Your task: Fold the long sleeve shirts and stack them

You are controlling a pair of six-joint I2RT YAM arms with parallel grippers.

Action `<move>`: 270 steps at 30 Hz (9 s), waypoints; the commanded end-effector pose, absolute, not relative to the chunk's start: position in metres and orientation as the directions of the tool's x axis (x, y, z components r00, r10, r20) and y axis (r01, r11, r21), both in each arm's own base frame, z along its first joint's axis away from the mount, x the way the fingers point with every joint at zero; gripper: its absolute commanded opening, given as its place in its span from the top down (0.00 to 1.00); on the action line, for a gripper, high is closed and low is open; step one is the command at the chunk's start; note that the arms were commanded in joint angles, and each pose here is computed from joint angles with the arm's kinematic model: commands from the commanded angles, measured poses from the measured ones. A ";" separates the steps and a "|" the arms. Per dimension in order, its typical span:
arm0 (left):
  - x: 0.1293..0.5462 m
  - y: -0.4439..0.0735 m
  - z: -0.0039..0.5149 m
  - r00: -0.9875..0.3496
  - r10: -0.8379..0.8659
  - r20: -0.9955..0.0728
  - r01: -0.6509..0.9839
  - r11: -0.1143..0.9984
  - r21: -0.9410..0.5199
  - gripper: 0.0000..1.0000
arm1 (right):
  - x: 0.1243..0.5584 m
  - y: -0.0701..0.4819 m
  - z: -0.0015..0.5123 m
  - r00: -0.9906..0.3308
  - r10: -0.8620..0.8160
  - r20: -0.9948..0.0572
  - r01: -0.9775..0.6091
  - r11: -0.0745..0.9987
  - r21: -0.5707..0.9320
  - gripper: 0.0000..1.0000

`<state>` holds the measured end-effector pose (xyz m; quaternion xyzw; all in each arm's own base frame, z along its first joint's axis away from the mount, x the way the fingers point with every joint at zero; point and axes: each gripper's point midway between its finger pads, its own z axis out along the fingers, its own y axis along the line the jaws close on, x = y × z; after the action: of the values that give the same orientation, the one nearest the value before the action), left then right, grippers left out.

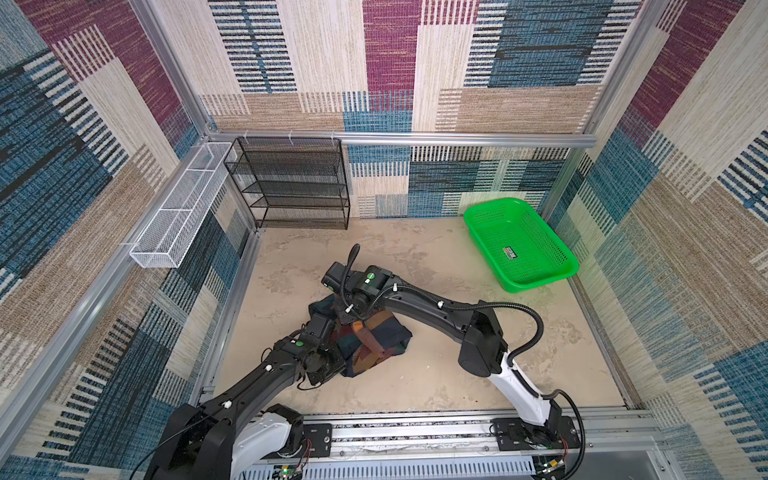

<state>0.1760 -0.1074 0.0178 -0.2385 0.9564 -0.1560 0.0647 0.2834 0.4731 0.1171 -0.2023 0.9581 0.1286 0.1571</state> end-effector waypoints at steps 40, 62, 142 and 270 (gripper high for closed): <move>0.156 -0.074 0.088 -0.828 -0.534 -0.169 -0.473 0.828 -0.301 0.70 | 0.292 0.411 0.158 -0.907 -0.143 -0.397 -0.330 0.826 0.457 0.55; 0.163 -0.063 0.111 -0.829 -0.527 -0.188 -0.478 0.842 -0.251 0.67 | 0.221 0.415 0.089 -0.911 -0.206 -0.358 -0.332 0.880 0.341 0.63; 0.202 -0.079 0.049 -0.809 -0.588 0.019 -0.569 0.774 -0.277 0.63 | 0.197 0.365 0.047 -0.651 -0.610 -0.451 -0.705 0.707 0.061 0.27; 0.159 0.031 0.252 -0.570 -0.442 -0.692 -0.500 0.855 -0.135 0.09 | 0.138 0.342 -0.038 -0.223 -0.973 0.059 -0.917 0.189 -0.353 0.90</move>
<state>0.1619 0.0263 0.2525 -0.2714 0.8847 0.0214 0.3785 0.1842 0.4146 0.0092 -0.5494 0.7711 -0.1267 0.2958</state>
